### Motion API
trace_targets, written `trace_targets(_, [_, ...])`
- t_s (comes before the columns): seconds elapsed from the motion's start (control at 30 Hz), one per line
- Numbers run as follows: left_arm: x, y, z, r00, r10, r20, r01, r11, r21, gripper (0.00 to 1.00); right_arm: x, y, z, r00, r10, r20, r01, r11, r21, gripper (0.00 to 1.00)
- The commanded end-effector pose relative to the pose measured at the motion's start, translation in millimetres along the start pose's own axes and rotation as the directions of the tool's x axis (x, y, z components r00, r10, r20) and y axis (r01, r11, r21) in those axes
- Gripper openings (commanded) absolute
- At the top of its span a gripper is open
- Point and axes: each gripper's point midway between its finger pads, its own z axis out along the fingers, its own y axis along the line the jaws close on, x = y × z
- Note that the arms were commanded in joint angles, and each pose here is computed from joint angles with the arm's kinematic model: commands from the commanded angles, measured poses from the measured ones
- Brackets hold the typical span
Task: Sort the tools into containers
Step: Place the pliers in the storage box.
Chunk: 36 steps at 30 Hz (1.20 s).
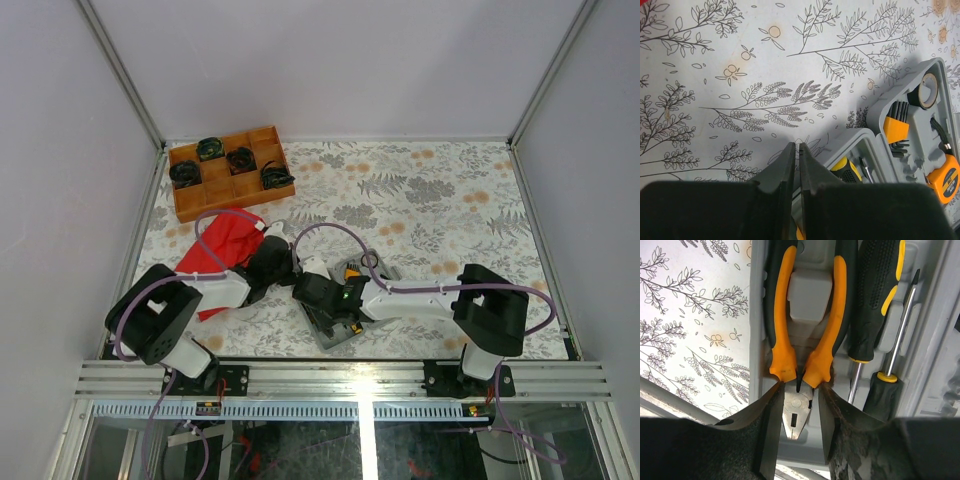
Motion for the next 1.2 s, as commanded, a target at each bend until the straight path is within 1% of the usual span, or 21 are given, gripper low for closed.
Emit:
trace_targets(0.0, [76.2, 8.5, -12.8, 0.966, 0.017, -0.257, -0.012, 1.0, 0.018, 0.06, -39.7, 3.2, 34.1, 0.982, 0.053, 0.183, -0.057, 0.998, 0.021, 0.41])
trace_targets(0.3, [90.8, 12.8, -14.0, 0.958, 0.012, -0.286, -0.006, 1.0, 0.021, 0.05, -58.4, -0.6, 36.3, 0.976, 0.068, 0.205, -0.082, 0.994, 0.065, 0.41])
trace_targets(0.53, [89.4, 10.5, -15.9, 0.96, 0.013, -0.279, -0.008, 1.0, 0.018, 0.04, -48.7, -5.4, 34.4, 0.986, 0.047, 0.163, -0.059, 0.996, 0.071, 0.42])
trace_targets(0.77, [57.1, -7.6, -20.9, 0.979, 0.022, -0.204, -0.017, 0.999, 0.028, 0.05, -39.6, -6.6, 5.2, 0.985, 0.039, 0.169, -0.038, 0.999, -0.009, 0.46])
trace_targets(0.83, [44.3, -12.9, -21.2, 0.984, 0.024, -0.178, -0.018, 0.999, 0.032, 0.06, -39.2, -9.0, -1.9, 0.985, 0.031, 0.171, -0.03, 1.0, -0.01, 0.46])
trace_targets(0.97, [19.2, -15.7, -20.2, 0.991, 0.017, -0.134, -0.015, 1.0, 0.018, 0.09, -50.2, -11.0, -19.3, 0.976, 0.04, 0.215, -0.036, 0.999, -0.019, 0.44])
trace_targets(1.17, [-19.0, -14.5, -33.3, 0.999, -0.009, -0.031, 0.009, 1.0, -0.009, 0.11, -68.8, -1.8, -23.0, 0.973, 0.053, 0.225, -0.044, 0.998, -0.047, 0.41])
